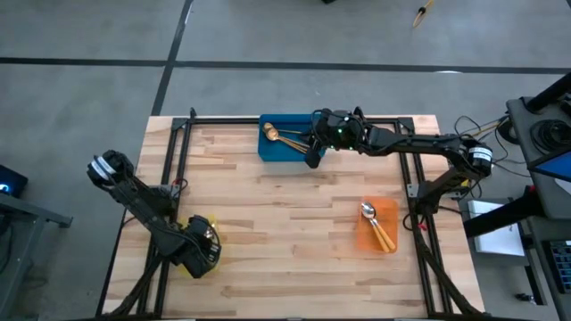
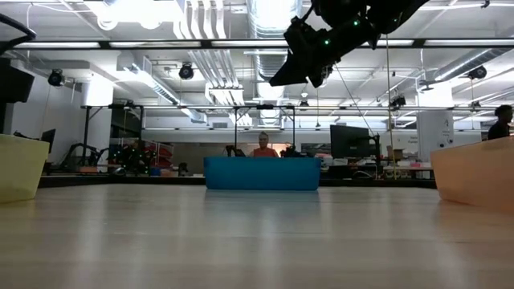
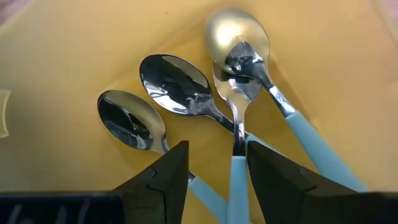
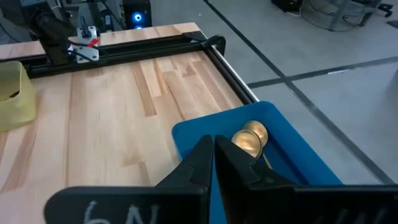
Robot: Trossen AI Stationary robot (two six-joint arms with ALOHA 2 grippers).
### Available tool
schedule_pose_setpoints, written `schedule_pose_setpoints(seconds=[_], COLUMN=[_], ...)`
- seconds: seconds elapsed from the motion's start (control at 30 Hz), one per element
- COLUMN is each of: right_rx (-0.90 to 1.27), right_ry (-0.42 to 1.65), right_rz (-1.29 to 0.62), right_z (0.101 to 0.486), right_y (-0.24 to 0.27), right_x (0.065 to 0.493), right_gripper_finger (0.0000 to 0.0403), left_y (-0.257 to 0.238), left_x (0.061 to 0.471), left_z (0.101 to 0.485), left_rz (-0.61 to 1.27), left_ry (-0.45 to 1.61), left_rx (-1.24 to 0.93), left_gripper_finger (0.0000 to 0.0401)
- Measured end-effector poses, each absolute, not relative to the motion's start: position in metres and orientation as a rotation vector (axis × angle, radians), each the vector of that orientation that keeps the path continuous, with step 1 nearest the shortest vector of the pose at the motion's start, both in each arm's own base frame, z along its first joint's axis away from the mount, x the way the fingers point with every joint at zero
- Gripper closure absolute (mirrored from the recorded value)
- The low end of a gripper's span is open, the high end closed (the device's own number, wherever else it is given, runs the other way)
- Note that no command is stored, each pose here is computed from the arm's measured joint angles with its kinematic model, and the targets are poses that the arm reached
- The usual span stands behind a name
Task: Sort silverware by color (type)
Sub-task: Put the blue spoon into the yellow bin
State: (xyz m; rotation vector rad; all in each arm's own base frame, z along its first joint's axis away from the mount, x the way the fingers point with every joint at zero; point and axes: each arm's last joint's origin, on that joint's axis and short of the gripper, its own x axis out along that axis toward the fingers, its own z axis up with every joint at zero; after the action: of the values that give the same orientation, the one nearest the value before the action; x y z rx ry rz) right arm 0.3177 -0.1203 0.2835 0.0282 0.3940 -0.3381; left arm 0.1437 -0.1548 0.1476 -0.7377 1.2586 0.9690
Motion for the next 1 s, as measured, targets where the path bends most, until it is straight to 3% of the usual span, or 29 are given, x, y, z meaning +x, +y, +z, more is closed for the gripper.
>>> schedule_pose_setpoints(seconds=[0.83,1.0], right_rx=[0.066,0.062], right_ry=[0.450,0.450], right_rz=[-0.342,-0.341], right_z=[0.2780,0.2780], right_y=[-0.1193,-0.1194], right_x=[0.3155,0.3155], right_gripper_finger=[0.0394,0.0394], left_y=[-0.1622,-0.1625], left_x=[0.1484,0.1486], left_z=[0.1453,0.1451], left_rz=[0.888,0.886], left_ry=[1.252,1.255], left_rx=[-0.773,-0.777], left_gripper_finger=[0.0255,0.0274])
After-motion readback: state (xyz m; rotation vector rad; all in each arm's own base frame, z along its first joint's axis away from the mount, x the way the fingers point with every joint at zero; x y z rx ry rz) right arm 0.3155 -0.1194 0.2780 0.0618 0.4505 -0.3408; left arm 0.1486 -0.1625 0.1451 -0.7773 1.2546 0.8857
